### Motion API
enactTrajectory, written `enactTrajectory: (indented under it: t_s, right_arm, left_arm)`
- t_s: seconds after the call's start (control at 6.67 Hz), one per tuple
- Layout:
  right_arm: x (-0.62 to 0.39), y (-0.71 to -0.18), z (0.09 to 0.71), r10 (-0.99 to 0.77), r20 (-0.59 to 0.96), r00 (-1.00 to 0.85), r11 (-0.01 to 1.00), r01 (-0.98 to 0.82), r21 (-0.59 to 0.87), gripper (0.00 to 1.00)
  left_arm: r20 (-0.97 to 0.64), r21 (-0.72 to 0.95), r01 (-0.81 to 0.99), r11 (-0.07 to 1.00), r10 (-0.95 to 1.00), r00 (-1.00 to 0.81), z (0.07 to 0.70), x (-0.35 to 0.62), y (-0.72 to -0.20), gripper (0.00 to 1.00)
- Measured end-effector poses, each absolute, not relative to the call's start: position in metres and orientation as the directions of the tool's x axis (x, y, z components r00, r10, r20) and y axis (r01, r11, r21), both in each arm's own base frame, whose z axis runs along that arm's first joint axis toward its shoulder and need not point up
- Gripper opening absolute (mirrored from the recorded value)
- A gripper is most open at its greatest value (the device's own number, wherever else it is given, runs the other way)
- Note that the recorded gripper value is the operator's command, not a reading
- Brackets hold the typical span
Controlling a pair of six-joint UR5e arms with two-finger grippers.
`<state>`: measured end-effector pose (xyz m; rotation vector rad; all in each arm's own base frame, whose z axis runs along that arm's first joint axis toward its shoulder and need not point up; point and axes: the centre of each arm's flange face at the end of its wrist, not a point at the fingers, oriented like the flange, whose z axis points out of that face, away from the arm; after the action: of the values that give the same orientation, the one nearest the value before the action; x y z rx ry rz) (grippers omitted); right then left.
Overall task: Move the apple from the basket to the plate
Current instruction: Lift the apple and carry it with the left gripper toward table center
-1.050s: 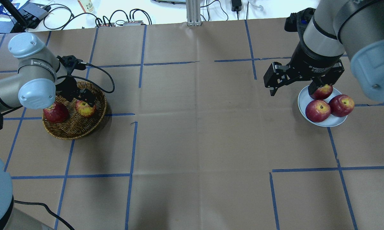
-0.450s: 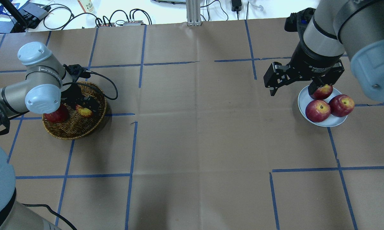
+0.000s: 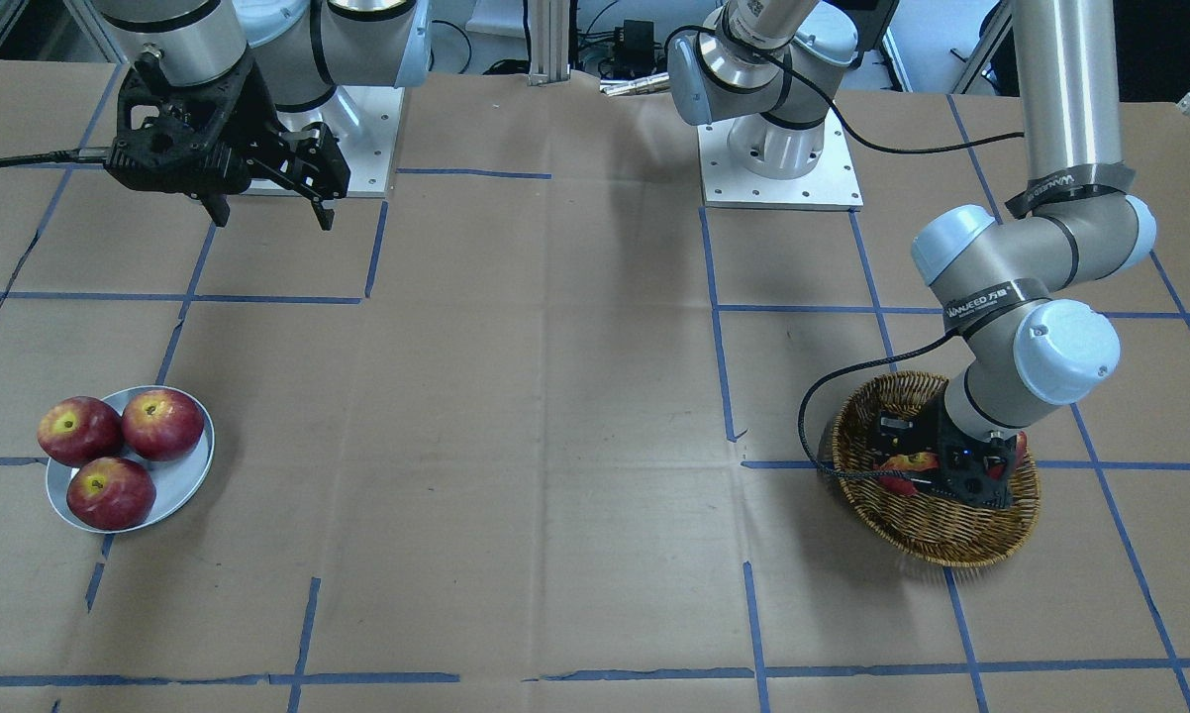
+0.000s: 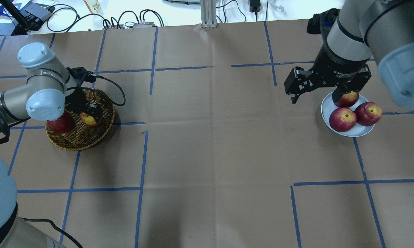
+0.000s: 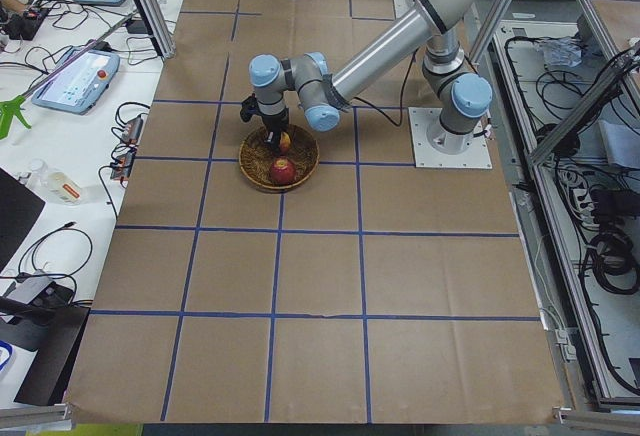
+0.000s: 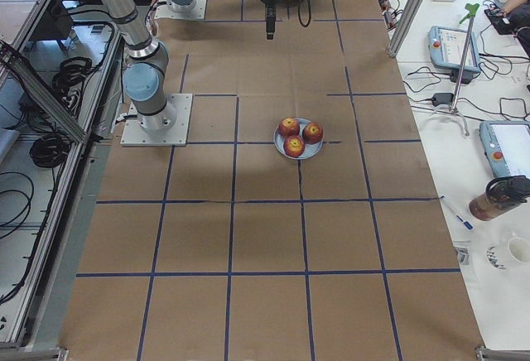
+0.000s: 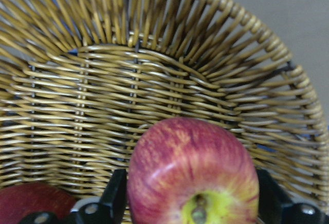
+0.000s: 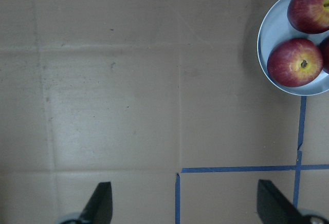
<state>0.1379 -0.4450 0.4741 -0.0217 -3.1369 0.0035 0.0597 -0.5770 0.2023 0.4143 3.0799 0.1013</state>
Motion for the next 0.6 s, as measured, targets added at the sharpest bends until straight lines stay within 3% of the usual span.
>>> enactTrajectory:
  t_s: [0.6]
  right_arm:
    - [0.138, -0.445, 0.474, 0.014, 0.005, -1.000, 1.000, 0.014, -0.002, 1.00]
  left_arm:
    - [-0.054, 0.037, 0.160, 0.986, 0.161, -0.985, 0.254, 0.037, -0.567, 0.37]
